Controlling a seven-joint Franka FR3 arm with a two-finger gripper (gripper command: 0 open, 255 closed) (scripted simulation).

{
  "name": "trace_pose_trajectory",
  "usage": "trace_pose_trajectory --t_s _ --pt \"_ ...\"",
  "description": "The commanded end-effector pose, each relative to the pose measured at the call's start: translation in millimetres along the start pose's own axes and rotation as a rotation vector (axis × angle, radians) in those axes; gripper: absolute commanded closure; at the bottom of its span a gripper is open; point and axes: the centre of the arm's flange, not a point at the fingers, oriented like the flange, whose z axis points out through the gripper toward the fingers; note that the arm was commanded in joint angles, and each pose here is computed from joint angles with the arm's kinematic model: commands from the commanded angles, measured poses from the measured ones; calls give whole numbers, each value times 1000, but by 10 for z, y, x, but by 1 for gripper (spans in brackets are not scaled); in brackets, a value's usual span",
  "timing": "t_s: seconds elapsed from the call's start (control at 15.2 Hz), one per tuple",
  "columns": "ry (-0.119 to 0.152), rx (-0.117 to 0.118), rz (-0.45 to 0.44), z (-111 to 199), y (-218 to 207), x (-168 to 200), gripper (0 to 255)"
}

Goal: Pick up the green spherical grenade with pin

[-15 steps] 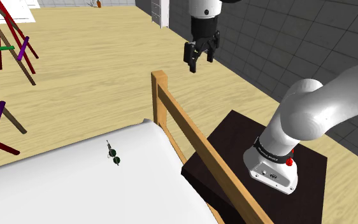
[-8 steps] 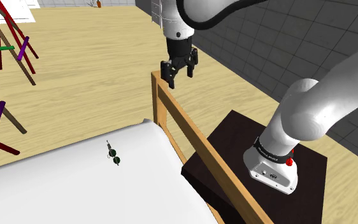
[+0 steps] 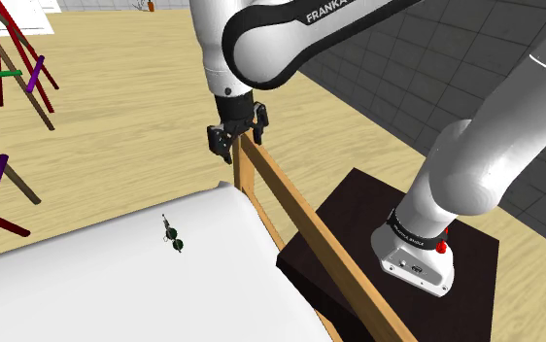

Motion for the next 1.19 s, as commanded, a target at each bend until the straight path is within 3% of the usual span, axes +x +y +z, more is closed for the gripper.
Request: trace_pose_trajectory --t_s 0.0,1.12 --pt "-1 5 -1 138 -246 102 0" --pt "-13 30 -21 1150 -2099 779 0"
